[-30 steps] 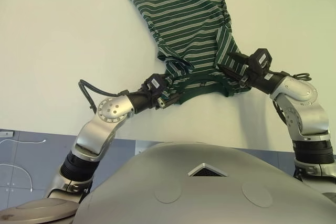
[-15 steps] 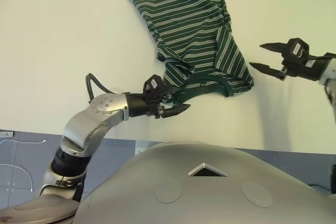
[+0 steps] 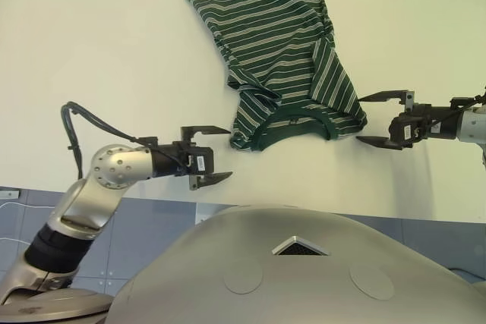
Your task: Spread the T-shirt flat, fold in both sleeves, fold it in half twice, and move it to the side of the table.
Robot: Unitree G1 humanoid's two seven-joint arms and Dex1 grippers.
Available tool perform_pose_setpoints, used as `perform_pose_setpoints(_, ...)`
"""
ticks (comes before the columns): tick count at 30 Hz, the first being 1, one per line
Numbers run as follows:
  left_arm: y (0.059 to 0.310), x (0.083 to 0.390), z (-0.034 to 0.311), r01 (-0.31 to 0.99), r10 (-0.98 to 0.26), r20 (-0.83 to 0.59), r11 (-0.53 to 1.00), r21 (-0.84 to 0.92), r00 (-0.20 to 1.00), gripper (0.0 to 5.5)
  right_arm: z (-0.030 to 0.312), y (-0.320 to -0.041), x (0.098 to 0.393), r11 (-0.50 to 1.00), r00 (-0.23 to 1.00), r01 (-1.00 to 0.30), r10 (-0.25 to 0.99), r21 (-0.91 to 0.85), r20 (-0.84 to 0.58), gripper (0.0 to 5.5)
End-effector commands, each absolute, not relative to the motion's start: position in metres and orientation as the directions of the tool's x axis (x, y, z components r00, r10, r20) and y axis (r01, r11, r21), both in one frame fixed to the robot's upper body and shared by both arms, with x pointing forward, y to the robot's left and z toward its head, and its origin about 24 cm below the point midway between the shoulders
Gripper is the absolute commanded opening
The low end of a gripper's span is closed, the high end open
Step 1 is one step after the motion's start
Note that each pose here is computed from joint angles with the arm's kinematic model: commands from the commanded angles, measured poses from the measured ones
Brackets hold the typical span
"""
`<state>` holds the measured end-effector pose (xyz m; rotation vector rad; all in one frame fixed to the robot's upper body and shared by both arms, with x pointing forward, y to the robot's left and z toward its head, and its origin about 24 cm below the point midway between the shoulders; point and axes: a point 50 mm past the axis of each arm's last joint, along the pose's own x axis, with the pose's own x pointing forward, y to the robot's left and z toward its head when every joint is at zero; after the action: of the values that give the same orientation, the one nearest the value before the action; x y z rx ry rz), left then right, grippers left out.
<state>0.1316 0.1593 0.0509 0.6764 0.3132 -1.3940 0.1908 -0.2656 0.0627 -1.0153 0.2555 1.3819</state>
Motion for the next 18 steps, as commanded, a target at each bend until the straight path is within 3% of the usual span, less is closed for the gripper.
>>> perform_pose_setpoints(1,0.154,0.144,0.044,0.939,-0.784,-0.581,0.007,0.343,0.218,4.37,0.040,-0.272,0.185,-0.173,0.172,-0.923,0.614,-0.344,-0.770,4.00)
perform_pose_setpoints(6,0.149,0.151,0.033,0.927,-0.769,-0.603,-0.036,0.373,0.212,3.49,0.035,-0.271,0.188,-0.174,0.150,-0.935,0.600,-0.310,-0.786,3.02)
perform_pose_setpoints(7,0.149,0.153,0.030,0.926,-0.758,-0.617,-0.048,0.375,0.211,3.06,0.033,-0.272,0.188,-0.168,0.144,-0.940,0.593,-0.297,-0.792,2.55)
perform_pose_setpoints(8,0.150,0.155,0.027,0.922,-0.740,-0.641,-0.076,0.380,0.204,1.88,0.031,-0.271,0.188,-0.147,0.126,-0.954,0.594,-0.262,-0.795,1.37)
perform_pose_setpoints(11,0.153,0.165,0.013,0.918,-0.679,-0.714,-0.153,0.366,0.171,0.75,0.032,-0.265,0.193,-0.069,0.046,-0.991,0.621,-0.112,-0.783,0.26)
perform_pose_setpoints(14,0.154,0.167,0.013,0.924,-0.677,-0.723,-0.178,0.339,0.135,0.17,0.042,-0.257,0.200,-0.042,0.030,-0.996,0.654,-0.077,-0.756,0.04)
perform_pose_setpoints(18,0.157,0.165,0.029,0.956,-0.727,-0.683,-0.154,0.248,0.061,0.09,0.059,-0.248,0.200,-0.044,-0.018,-0.999,0.691,-0.017,-0.722,0.03)
